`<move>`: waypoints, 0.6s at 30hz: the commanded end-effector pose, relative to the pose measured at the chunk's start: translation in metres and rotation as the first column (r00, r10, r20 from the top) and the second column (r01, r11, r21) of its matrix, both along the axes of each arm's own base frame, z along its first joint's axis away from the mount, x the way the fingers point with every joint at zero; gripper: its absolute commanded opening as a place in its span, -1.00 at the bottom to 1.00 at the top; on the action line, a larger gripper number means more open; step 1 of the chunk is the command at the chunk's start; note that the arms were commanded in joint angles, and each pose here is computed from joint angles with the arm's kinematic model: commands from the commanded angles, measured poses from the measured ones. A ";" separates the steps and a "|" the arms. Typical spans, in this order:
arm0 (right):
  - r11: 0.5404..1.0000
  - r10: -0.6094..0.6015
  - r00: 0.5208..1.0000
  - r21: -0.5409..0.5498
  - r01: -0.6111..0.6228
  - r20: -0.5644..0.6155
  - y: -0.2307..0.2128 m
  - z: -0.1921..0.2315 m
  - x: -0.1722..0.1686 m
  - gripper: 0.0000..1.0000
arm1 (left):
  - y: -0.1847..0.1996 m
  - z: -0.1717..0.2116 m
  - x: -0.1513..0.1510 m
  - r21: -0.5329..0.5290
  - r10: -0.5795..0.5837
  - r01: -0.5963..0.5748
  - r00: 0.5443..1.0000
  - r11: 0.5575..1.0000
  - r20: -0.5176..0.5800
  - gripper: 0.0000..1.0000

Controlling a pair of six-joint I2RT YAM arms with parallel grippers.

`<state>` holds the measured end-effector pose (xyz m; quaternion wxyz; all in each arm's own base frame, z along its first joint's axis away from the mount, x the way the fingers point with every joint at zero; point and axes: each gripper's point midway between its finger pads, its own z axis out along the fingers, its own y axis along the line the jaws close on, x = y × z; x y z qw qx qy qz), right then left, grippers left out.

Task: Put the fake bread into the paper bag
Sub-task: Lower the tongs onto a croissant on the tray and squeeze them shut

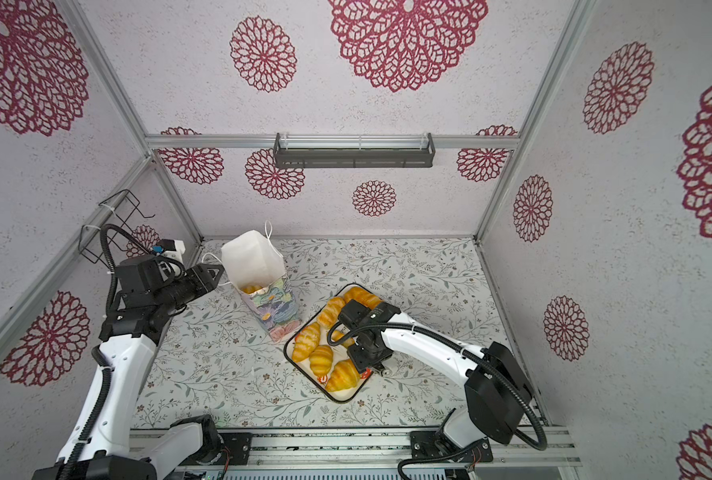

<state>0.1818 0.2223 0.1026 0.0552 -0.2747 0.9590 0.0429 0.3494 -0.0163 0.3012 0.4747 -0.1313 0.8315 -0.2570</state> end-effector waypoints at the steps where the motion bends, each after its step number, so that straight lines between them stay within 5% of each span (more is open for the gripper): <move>1: 1.000 0.014 0.999 -0.003 -0.014 0.041 0.003 0.009 0.007 0.13 | -0.002 0.006 0.000 -0.001 -0.009 0.009 1.000 1.000 0.028 -0.19; 18: 0.999 -0.003 0.995 -0.036 0.006 0.097 -0.007 0.017 0.012 -0.28 | -0.001 0.006 0.000 -0.002 -0.007 0.007 1.000 1.000 0.026 -0.19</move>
